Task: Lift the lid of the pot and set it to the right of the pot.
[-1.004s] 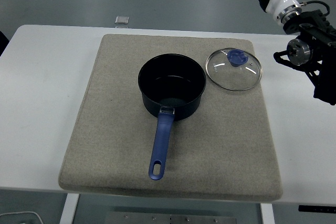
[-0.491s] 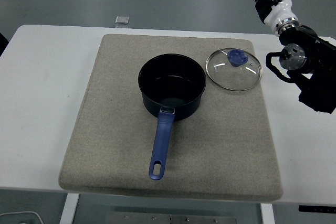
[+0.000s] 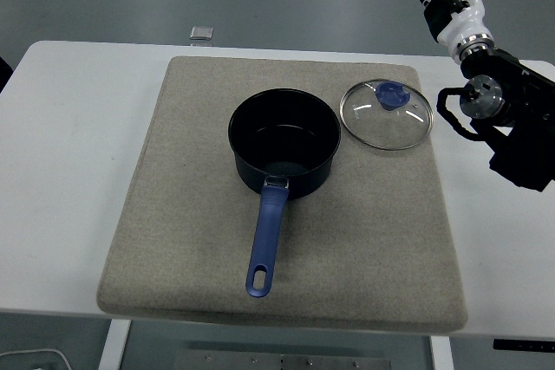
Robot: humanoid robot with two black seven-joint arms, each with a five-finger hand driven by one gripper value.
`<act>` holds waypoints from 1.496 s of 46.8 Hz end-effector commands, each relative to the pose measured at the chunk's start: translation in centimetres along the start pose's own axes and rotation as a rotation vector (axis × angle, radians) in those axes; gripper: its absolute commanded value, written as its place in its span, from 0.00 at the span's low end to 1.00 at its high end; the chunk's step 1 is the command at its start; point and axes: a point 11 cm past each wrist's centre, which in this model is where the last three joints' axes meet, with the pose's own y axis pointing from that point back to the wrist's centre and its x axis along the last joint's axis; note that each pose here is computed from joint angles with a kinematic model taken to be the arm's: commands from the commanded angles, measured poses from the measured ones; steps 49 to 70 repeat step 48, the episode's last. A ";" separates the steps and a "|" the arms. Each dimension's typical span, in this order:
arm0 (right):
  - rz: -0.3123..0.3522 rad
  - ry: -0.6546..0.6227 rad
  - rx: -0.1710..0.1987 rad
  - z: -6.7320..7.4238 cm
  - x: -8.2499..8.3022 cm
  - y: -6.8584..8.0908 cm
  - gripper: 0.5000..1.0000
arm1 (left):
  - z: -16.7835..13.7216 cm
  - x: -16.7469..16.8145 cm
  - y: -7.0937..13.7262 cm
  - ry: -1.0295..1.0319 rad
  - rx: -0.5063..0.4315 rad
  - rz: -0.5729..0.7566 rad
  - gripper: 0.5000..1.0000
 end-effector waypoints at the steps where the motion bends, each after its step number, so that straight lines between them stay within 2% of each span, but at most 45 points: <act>1: 0.003 0.000 0.000 0.2 0.2 0.1 0.80 | 0.0 0.0 0.0 0.000 0.000 0.000 1.00; 3: 0.011 0.004 -0.007 0.5 0.7 0.3 0.80 | 0.0 0.0 0.0 0.000 0.000 0.000 1.00; 9: 0.007 0.008 -0.016 1.0 0.6 0.5 0.80 | 0.0 0.0 0.0 0.000 0.000 0.000 1.00; 15: 0.010 0.011 0.007 1.1 0.9 0.7 0.80 | 0.0 0.0 0.0 0.000 0.000 0.000 1.00; 21: 0.020 0.011 0.000 1.7 1.5 1.1 0.80 | 0.0 0.0 0.0 0.000 0.000 -0.001 1.00; 23: 0.020 0.009 0.002 1.7 1.5 1.2 0.80 | 0.0 0.0 0.0 0.000 0.000 -0.001 1.00; 29: 0.019 0.007 0.044 1.5 1.7 1.4 0.80 | 0.0 0.0 0.0 0.000 0.000 0.000 1.00; 70: 0.023 0.003 0.042 1.8 1.7 1.5 0.80 | 0.0 0.0 0.0 0.000 0.000 0.000 1.00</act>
